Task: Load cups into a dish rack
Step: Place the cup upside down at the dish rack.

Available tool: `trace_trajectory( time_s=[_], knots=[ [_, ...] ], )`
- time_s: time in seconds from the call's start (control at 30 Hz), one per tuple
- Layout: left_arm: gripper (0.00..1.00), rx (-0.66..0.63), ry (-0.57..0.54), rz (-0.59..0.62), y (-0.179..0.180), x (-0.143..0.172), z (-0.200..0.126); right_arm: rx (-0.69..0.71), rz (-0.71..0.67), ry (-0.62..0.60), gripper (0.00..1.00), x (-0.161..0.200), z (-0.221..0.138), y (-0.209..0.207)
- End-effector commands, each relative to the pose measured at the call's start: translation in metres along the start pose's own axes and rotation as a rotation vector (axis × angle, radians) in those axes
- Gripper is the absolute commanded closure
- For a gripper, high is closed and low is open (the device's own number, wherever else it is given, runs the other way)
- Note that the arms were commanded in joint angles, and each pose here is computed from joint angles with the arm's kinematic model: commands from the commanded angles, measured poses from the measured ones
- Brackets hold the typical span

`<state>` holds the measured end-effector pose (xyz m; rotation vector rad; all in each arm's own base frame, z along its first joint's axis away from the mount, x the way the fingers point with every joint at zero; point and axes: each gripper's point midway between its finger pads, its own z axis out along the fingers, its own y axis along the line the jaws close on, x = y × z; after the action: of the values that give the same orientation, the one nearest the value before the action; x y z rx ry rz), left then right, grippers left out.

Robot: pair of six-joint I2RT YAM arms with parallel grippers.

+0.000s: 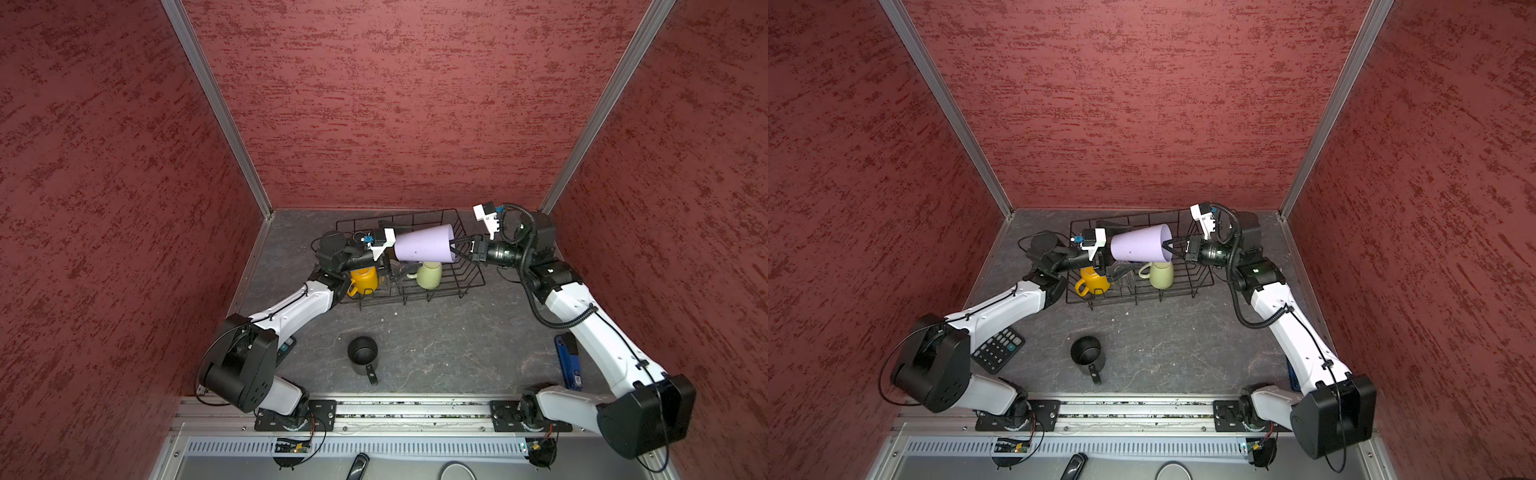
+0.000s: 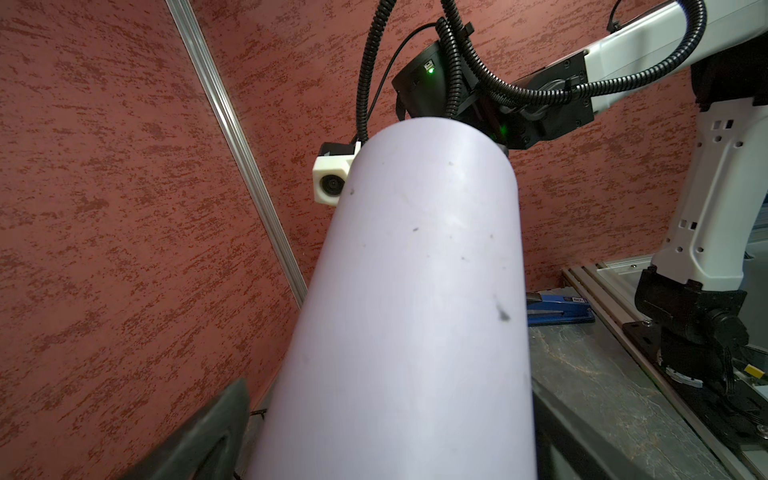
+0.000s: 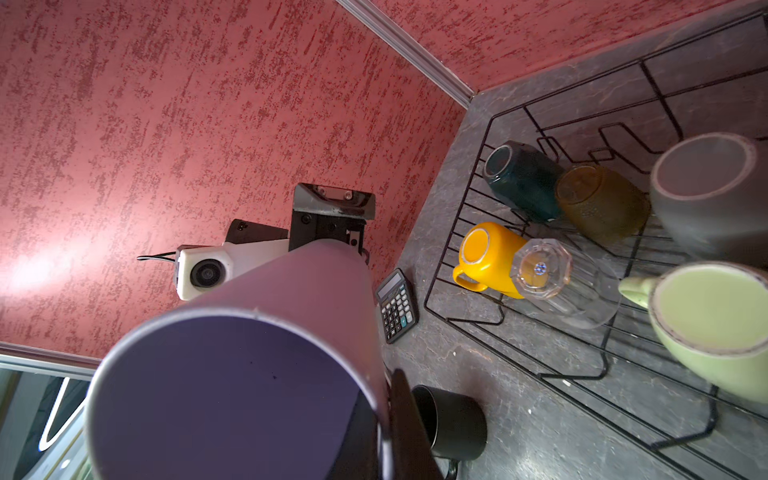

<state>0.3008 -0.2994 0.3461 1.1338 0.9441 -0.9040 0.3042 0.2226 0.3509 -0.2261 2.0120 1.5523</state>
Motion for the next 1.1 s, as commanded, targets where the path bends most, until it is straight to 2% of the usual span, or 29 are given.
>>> trace_trajectory(
  time_s=[0.0, 0.67, 1.07],
  knots=[
    [0.01, 0.041, -0.049, 0.022, -0.003, -0.014, 0.005, -0.060, -0.041, -0.006, 1.00, -0.004, -0.003, 0.017],
    [0.04, 0.128, -0.132, 0.059, -0.018, -0.037, 0.014, -0.097, 0.003, 0.001, 1.00, -0.004, 0.001, 0.014],
    [0.09, 0.149, -0.149, 0.045, -0.018, -0.035, 0.018, -0.137, 0.028, 0.010, 1.00, -0.003, 0.003, 0.017]
  ],
)
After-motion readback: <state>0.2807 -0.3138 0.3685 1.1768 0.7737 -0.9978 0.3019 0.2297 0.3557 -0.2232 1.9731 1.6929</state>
